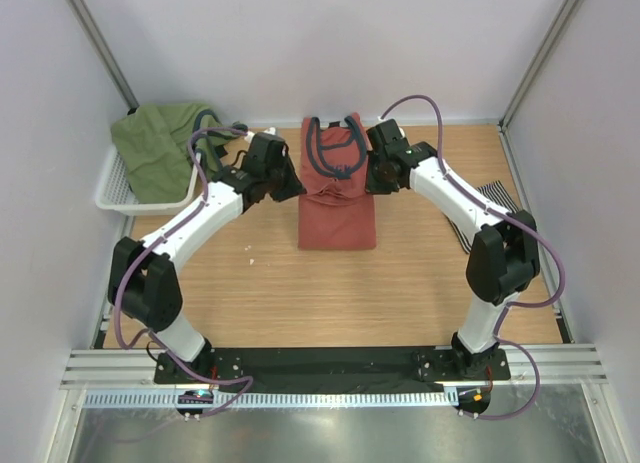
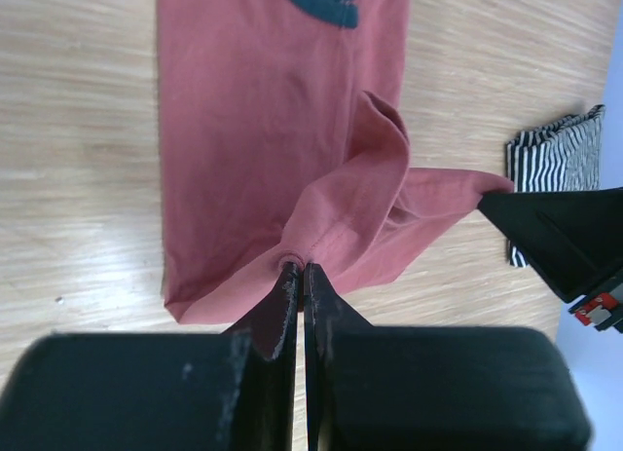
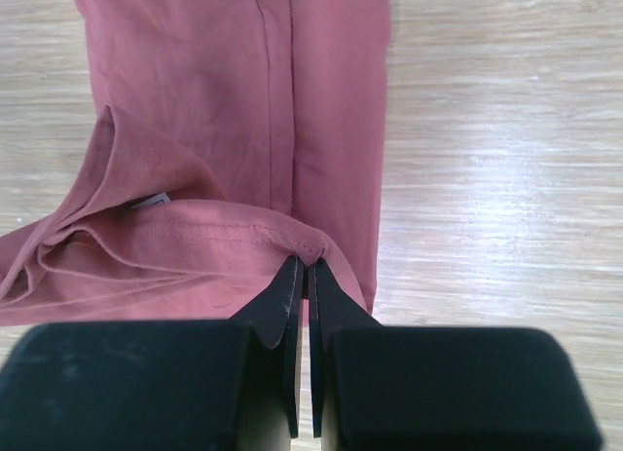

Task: Fold and stack the tank tops
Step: Fold the tank top

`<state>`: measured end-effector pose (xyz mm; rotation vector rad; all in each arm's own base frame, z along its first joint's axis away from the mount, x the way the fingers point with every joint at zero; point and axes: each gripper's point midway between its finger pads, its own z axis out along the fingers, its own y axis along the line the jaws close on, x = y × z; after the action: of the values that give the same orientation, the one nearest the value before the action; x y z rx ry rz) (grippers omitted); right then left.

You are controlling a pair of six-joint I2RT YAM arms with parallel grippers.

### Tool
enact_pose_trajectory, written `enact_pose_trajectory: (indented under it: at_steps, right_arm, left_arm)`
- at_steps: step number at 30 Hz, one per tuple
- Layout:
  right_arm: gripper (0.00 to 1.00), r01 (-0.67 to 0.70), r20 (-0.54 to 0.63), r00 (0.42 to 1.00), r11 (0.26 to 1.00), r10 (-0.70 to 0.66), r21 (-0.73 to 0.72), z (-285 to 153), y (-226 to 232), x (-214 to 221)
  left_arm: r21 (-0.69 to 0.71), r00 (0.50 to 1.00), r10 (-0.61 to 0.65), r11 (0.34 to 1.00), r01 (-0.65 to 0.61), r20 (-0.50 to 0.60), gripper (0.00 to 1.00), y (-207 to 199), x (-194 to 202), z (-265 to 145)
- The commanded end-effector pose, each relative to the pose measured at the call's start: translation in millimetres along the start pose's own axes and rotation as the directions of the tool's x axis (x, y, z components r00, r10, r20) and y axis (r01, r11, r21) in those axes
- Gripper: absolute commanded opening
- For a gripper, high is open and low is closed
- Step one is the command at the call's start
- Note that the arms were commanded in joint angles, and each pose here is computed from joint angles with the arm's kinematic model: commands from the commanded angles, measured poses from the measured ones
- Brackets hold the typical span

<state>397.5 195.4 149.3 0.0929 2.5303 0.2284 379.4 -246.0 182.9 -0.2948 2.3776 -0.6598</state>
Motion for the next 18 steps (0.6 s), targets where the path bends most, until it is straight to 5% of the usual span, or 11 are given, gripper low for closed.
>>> enact_pose_trajectory:
  at_steps: [1, 18]
  right_arm:
    - [0.01, 0.006, 0.067, 0.998, 0.999, -0.004, -0.044, -15.0, 10.1, -28.6]
    - [0.01, -0.038, 0.037, 0.999, 0.999, 0.04, -0.037, 24.6, -3.5, -50.4]
  left_arm:
    - [0.051, 0.998, 0.033, 0.998, -0.035, 0.047, 0.0, -17.7, -23.2, -3.0]
    - [0.001, 1.0, 0.021, 1.0, -0.021, 0.004, 0.0, -0.6, -39.1, 51.4]
